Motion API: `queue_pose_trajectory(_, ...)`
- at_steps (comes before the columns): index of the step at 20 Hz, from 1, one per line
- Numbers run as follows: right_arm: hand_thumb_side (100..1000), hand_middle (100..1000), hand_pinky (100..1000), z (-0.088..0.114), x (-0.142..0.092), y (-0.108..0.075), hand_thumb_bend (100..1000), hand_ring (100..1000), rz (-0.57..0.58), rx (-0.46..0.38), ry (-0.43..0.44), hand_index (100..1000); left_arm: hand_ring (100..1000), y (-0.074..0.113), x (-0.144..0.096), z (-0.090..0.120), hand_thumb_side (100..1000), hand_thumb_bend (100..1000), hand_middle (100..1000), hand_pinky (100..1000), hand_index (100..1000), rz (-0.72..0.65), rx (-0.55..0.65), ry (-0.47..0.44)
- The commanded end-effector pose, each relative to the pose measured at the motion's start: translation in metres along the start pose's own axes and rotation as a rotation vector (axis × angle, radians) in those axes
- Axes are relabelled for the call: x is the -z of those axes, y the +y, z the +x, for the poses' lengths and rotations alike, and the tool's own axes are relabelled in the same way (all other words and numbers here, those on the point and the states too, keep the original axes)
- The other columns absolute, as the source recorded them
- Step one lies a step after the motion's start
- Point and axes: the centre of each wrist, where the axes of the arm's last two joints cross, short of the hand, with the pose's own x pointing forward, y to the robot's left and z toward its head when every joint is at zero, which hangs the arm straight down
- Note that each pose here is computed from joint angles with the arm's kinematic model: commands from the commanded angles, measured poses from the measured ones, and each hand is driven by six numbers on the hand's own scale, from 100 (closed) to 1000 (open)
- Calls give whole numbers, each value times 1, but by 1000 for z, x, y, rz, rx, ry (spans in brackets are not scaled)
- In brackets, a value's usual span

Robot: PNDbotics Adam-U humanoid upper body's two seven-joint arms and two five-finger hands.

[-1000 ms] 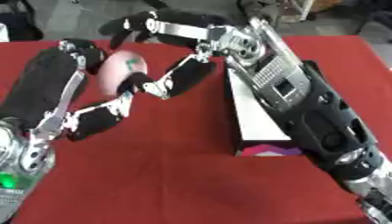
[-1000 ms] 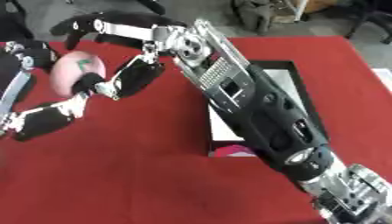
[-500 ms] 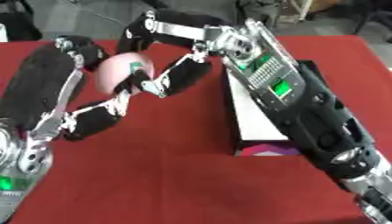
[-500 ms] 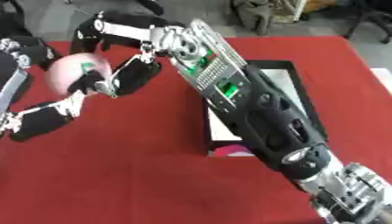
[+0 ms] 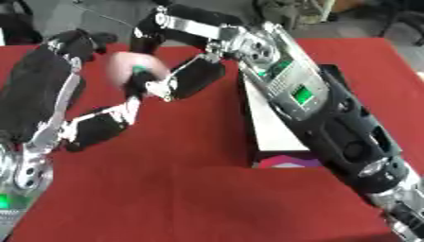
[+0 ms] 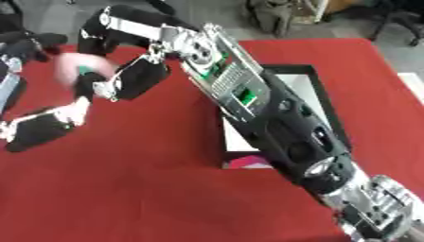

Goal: Pick up the objects with one hand, pass them to the other hand, and then place them into the box on the other side of the table.

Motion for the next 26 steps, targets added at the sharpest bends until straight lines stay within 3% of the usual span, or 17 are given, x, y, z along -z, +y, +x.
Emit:
queue_pose_trajectory(1, 110, 290, 803, 2, -10, -16, 100, 770, -45, -1, 9, 494, 735, 9, 1, -10, 669, 598, 728, 757, 904, -3, 19, 41)
queue_pose_trajectory(2, 134, 290, 803, 1, -13, -19, 100, 771, -55, 7, 20, 496, 737, 10, 1, -13, 680, 559, 731, 755, 906, -9, 18, 57)
queue_pose_trajectory(3, 107, 291, 804, -1, -16, -23, 100, 771, -68, 14, 30, 497, 739, 12, 0, -16, 684, 595, 735, 754, 907, -11, 17, 75)
queue_pose_trajectory(7, 103, 294, 808, -10, -38, -39, 100, 779, -124, 37, 81, 507, 738, 19, -4, -31, 706, 563, 731, 752, 899, -7, 23, 147)
queue_pose_trajectory(10, 104, 296, 809, -19, -62, -54, 100, 780, -185, 38, 148, 512, 725, 26, -9, -47, 718, 483, 709, 743, 855, -22, 28, 222)
queue_pose_trajectory(11, 105, 297, 809, -23, -72, -58, 100, 780, -209, 39, 174, 513, 732, 28, -10, -53, 727, 429, 721, 747, 849, -32, 27, 253)
queue_pose_trajectory(14, 110, 299, 809, -39, -100, -67, 100, 784, -280, 34, 275, 516, 748, 34, -14, -75, 723, 375, 748, 760, 861, -106, 31, 353)
queue_pose_trajectory(19, 121, 304, 807, -65, -145, -71, 100, 785, -361, 9, 441, 521, 763, 45, -19, -106, 723, 353, 754, 780, 867, -277, -5, 483)
queue_pose_trajectory(26, 141, 330, 799, -101, -189, -59, 100, 787, -389, -57, 656, 538, 780, 65, -22, -123, 702, 373, 767, 800, 880, -441, -82, 549)
